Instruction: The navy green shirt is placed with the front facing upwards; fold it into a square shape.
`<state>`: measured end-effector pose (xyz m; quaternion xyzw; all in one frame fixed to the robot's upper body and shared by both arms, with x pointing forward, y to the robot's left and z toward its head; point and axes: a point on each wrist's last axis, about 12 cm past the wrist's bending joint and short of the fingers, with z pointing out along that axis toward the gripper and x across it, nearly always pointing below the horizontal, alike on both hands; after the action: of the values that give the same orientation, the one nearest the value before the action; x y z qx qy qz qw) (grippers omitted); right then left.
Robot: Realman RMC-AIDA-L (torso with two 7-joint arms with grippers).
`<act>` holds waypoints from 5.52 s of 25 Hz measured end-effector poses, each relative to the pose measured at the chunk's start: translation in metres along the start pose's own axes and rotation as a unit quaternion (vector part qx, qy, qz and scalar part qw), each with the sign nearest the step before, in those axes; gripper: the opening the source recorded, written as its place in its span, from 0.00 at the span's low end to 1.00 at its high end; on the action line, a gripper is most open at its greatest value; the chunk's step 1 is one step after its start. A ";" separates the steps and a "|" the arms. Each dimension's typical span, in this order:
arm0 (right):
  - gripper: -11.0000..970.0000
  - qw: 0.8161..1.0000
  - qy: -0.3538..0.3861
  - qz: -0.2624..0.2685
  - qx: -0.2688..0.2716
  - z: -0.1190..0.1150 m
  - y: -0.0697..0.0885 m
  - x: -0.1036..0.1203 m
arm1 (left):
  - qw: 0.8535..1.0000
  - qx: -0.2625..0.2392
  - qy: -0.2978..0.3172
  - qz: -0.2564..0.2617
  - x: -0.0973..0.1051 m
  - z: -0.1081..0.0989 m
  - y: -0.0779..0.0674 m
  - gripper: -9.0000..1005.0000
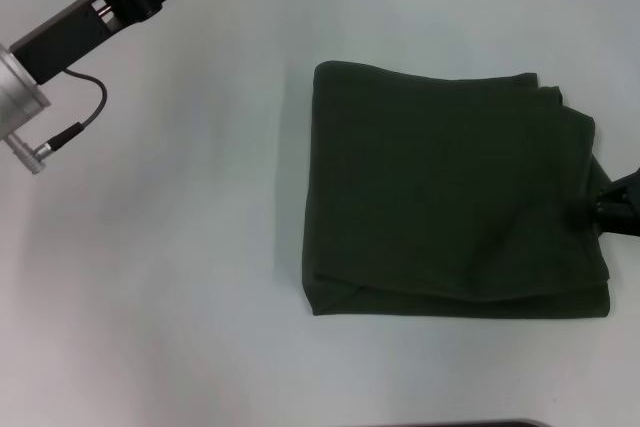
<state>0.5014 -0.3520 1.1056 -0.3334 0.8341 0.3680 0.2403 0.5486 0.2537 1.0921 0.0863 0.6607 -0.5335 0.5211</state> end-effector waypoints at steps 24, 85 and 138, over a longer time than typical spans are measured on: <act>0.03 0.996 0.088 0.004 -0.023 0.030 0.006 0.001 | 1.000 0.004 0.002 0.009 0.002 0.004 -0.002 0.95; 0.73 0.951 -0.121 0.247 0.141 0.015 -0.051 0.005 | 0.999 0.000 0.022 0.034 -0.002 0.007 0.001 0.95; 0.05 0.950 -0.152 0.236 0.138 0.017 -0.056 -0.024 | 0.999 -0.011 0.026 0.032 -0.002 0.008 0.004 0.95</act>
<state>0.5610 -0.3581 1.0847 -0.0309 0.8851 0.3420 0.3143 0.5575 0.2498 1.0922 0.1151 0.6767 -0.5069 0.5213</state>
